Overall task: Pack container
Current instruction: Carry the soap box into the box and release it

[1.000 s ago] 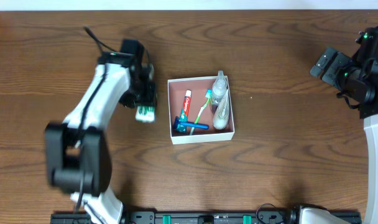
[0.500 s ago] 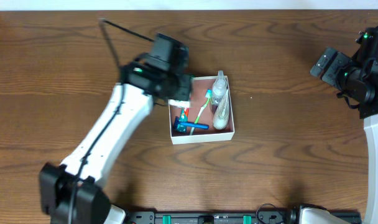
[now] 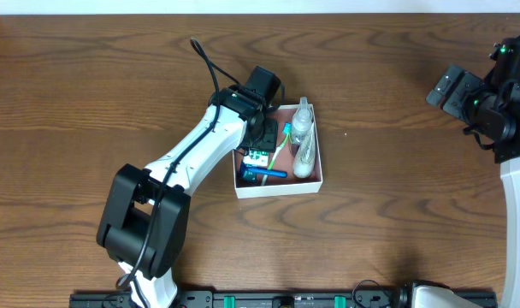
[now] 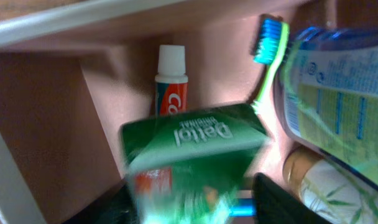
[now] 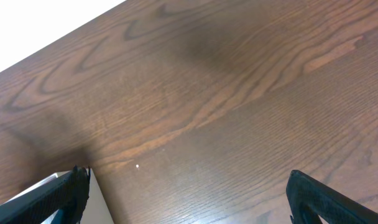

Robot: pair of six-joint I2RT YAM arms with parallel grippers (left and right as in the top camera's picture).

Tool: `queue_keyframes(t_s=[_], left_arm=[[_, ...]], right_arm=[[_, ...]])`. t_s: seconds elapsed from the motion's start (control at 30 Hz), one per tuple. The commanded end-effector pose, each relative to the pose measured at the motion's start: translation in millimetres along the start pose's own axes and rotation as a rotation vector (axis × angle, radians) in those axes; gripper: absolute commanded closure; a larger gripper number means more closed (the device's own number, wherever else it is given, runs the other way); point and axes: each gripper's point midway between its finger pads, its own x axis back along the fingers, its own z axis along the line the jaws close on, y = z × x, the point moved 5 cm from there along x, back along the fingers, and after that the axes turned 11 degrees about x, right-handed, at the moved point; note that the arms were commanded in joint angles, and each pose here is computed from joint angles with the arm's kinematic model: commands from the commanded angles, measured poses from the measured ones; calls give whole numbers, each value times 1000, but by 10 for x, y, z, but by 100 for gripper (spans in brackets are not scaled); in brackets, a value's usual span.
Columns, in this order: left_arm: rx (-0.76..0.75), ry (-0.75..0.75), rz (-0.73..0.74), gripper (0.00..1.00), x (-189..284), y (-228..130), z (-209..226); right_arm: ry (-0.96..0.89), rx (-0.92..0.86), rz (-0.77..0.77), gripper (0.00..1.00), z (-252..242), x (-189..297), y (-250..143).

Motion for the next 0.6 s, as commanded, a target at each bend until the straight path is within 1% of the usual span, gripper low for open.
queue_keyframes(t_s=[0.0, 0.1, 0.13, 0.17, 0.3, 0.4, 0.57], left_arm=[[15, -21, -66, 25, 252, 126, -31], [12, -57, -126, 11, 522, 182, -63], [10, -70, -149, 4, 623, 195, -66], [15, -86, -186, 2, 778, 214, -53], [38, -110, -331, 2, 1312, 260, 57], [59, -119, -470, 2, 1768, 251, 161], [133, -15, -748, 2, 2564, 100, 522]], right_arm=[[-1, -15, -9, 1, -8, 20, 28], [-1, -15, -9, 1, -8, 20, 28], [-1, -15, -9, 1, -8, 20, 28], [-1, -15, -9, 1, -8, 20, 28], [-1, -15, -9, 1, -8, 20, 28], [-1, -15, -9, 1, -8, 20, 28], [-1, -15, -9, 1, -8, 20, 28]])
